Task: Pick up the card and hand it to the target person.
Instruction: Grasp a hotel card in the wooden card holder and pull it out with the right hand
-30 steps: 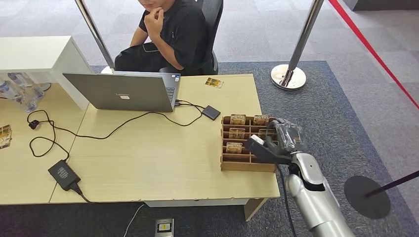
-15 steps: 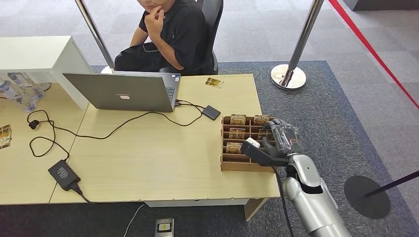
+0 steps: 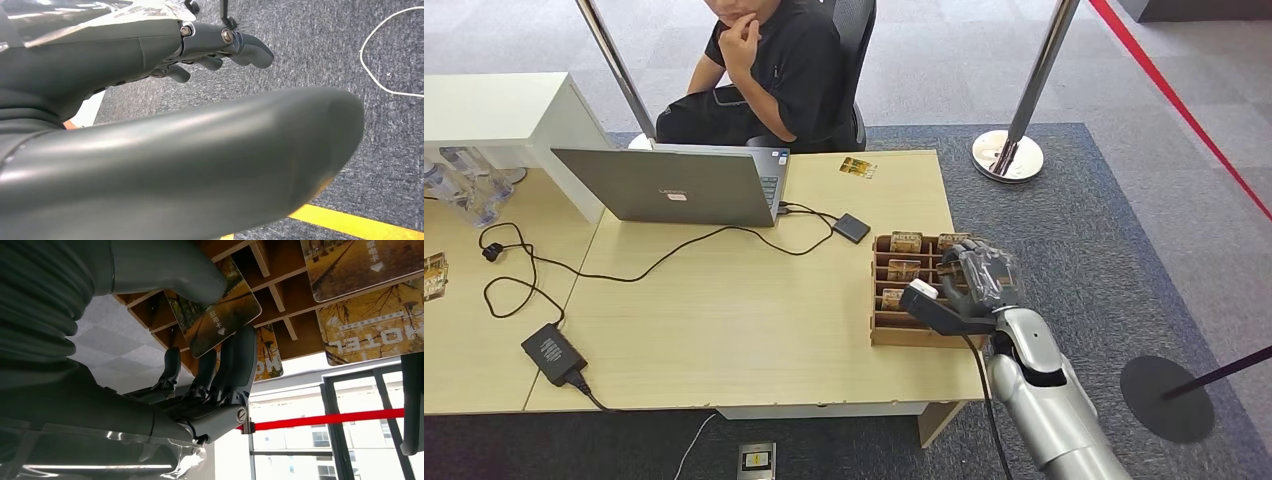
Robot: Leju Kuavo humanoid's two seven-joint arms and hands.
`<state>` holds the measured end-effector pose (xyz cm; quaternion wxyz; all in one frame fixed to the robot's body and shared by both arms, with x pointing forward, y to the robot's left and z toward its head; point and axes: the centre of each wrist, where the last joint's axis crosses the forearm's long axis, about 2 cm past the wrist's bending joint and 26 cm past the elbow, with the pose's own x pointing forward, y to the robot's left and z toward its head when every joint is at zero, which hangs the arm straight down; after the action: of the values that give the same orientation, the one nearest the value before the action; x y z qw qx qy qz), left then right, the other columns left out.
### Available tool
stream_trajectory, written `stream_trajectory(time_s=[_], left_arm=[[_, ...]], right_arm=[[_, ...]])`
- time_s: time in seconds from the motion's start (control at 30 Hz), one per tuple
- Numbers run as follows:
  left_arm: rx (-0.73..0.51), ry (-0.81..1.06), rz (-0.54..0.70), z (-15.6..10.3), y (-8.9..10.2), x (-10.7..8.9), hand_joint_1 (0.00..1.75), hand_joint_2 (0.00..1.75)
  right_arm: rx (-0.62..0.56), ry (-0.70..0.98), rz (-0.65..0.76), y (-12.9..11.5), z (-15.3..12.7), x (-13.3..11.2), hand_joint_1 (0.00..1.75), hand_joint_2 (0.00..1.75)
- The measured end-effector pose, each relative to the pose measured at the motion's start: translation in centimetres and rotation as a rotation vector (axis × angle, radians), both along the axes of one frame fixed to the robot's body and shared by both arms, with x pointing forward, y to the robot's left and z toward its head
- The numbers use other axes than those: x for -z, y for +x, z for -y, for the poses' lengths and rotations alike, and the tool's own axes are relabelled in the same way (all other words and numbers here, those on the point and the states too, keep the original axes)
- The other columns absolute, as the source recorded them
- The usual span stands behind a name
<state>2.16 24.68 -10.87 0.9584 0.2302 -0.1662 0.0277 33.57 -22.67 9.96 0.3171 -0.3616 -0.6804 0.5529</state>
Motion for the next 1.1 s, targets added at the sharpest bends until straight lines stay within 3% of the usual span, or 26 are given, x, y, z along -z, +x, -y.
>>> stream_trajectory(time_s=[0.47, 0.87, 1.1], left_arm=[[0.001, -0.001, -0.006, 0.0, -0.04, 0.0, 0.0, 0.0], [0.004, -0.001, -0.011, -0.02, -0.16, 0.01, 0.0, 0.0], [0.01, -0.001, -0.011, -0.03, -0.17, 0.02, 0.0, 0.0]], right_arm=[[0.024, 0.024, 0.008, 0.55, 0.17, -0.03, 1.03, 1.75], [0.061, 0.013, 0.028, 0.58, 0.7, -0.02, 0.63, 1.75], [0.069, 0.009, 0.036, 0.45, 0.94, 0.12, 0.62, 1.75]])
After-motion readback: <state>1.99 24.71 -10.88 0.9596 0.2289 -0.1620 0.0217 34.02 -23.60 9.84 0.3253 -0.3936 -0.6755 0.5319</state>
